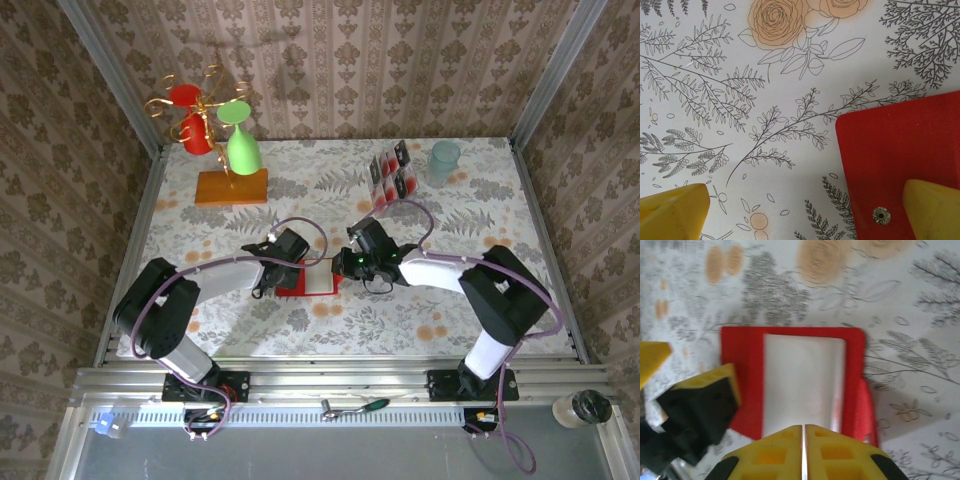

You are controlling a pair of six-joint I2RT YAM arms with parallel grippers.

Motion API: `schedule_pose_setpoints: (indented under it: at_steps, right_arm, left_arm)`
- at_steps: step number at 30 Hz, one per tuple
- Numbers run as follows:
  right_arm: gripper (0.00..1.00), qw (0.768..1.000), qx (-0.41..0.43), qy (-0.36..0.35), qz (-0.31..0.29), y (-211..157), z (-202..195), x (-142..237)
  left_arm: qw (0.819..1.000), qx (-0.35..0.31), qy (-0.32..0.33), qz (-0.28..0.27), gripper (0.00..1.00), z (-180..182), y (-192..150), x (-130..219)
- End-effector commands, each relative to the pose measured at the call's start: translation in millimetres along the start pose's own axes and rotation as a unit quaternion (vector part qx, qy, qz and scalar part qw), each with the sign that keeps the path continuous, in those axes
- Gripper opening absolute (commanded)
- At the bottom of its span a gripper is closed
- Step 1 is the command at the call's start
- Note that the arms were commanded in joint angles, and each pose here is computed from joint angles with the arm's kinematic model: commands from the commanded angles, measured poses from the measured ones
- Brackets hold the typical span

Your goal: Put the credit cards into the card holder

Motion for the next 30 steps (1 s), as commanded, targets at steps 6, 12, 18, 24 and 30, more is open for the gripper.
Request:
schedule_pose_setpoints:
  at_steps: [6, 12, 18, 24, 30]
  right_arm:
    - [0.09, 0.999, -0.032, -0.023, -0.001, -13, -33, -10]
    - [0.08, 0.999, -0.036, -0.026, 0.0, -19, -38, -8]
    - [0.08, 0.999, -0.043, -0.019, 0.009, -24, -41, -12]
    - [0.08, 0.999, -0.045, -0.016, 0.006, -26, -41, -10]
    - [0.08, 0.999, -0.048, -0.015, 0.004, -27, -43, -11]
  left_arm:
    - [1.0, -0.006, -0.006, 0.003, 1.0, -2, -5, -2]
    - [0.996, 0.017, -0.082, -0.027, 1.0, -7, 7, 22]
    - [0.976, 0.055, -0.205, -0.047, 1.0, -20, 31, 63]
    - [0.936, 0.114, -0.327, -0.055, 1.0, -40, 49, 92]
    - [0.895, 0.179, -0.408, -0.016, 1.0, -65, 41, 83]
Point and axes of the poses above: each hand's point on the last joint's axis, 136 mm out from that joint toward the fingers, its own x axis back along the fingers, its own z axis along the line the jaws close on, y = z × x, the point moved 8 cm from there along x, back along the fingers, and after that the axes turned 9 degrees about x, right-handed, at the moved point
